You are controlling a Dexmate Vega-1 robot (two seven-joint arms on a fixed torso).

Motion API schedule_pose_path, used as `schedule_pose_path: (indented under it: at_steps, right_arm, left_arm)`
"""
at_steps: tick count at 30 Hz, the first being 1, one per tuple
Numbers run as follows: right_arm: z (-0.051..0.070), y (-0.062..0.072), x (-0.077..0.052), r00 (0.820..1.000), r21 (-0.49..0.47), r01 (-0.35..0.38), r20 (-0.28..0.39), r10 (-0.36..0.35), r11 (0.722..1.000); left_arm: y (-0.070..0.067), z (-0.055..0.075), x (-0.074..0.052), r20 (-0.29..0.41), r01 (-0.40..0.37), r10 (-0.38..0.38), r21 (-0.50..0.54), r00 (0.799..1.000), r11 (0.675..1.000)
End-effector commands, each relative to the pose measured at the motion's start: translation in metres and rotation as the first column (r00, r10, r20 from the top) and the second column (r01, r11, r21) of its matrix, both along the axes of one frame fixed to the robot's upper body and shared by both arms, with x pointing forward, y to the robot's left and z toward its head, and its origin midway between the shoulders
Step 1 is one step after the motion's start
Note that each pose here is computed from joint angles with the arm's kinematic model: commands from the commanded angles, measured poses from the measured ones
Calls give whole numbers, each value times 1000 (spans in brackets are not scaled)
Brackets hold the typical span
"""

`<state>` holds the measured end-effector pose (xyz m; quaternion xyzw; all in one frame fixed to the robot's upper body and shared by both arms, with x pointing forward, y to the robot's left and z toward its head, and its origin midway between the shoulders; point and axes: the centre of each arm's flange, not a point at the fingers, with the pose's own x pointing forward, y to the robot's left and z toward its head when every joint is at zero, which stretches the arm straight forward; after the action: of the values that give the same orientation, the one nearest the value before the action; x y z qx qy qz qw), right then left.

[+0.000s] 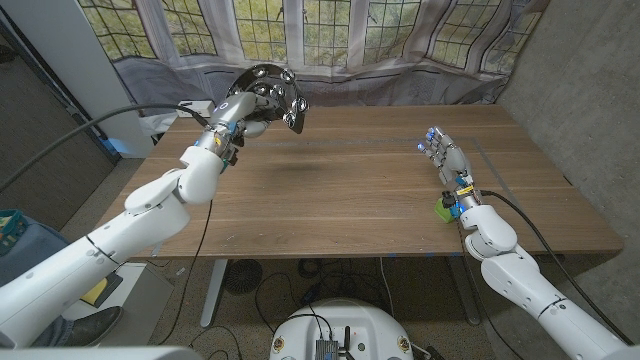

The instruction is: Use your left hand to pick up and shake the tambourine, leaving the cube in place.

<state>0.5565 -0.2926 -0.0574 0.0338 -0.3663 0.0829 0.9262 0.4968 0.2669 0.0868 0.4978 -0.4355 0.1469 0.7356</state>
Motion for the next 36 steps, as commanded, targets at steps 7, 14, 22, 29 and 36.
schedule_pose_path:
  at_steps: [7,14,22,29,36]
  right_arm:
    - [-2,1,0,1000,0,-15,-10,15,1000]
    - [-3,1,1,1000,-6,-16,-17,16,1000]
    - [-4,3,3,999,-10,-26,-29,25,1000]
    - [-3,3,5,999,-26,-30,-36,30,999]
    - [-4,0,5,998,-29,-28,-49,27,999]
  left_arm:
    - [66,-21,-19,295,502,-406,-503,865,704]
    - [97,-34,-34,453,648,-466,-572,760,502]
    - [118,-76,-38,711,798,-367,-563,600,213]
    - [130,-119,-28,824,842,-232,-539,517,-38]
    - [140,-153,-12,853,833,-154,-521,499,-187]
